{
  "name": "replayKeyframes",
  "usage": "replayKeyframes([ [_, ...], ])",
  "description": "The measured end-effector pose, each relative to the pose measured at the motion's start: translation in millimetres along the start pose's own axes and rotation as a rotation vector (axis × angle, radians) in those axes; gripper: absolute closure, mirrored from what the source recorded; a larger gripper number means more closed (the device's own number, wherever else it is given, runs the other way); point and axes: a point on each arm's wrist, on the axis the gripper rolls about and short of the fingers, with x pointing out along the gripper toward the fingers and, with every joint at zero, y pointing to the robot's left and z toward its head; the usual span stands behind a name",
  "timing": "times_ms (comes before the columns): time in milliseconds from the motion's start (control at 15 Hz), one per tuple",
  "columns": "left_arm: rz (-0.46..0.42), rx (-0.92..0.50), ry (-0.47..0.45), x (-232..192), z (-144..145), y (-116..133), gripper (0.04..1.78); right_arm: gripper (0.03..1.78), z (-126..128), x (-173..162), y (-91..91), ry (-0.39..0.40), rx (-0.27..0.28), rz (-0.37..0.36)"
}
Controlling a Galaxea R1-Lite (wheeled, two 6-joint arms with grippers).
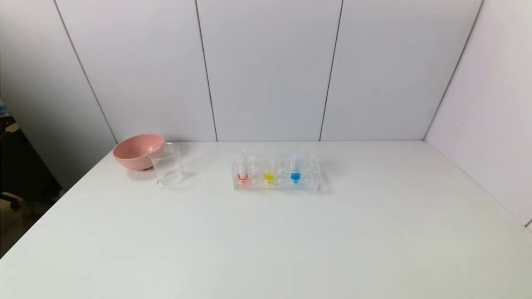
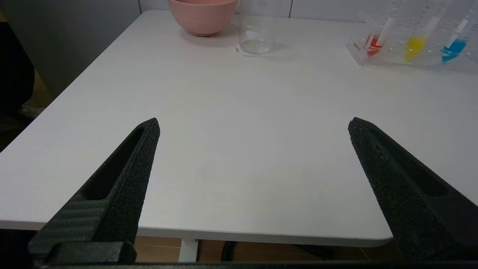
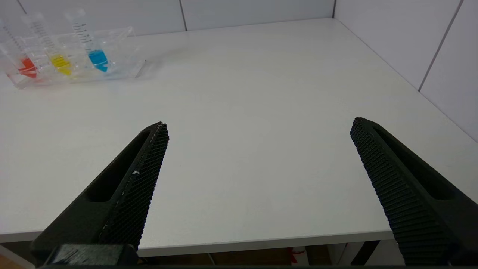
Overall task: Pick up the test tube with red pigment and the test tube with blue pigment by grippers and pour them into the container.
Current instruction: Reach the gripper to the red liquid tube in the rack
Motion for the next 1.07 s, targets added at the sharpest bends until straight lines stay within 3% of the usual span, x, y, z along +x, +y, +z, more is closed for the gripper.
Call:
replayKeyframes([
  [867,0.006,0.019,0.007,0,-1,0,0.06,0.04,0,0,0.0,0.0,0.0,0.0],
  [1067,-0.009,0.037,-0.006,-1,12,-1,0.06,0.04,0,0,0.0,0.0,0.0,0.0],
])
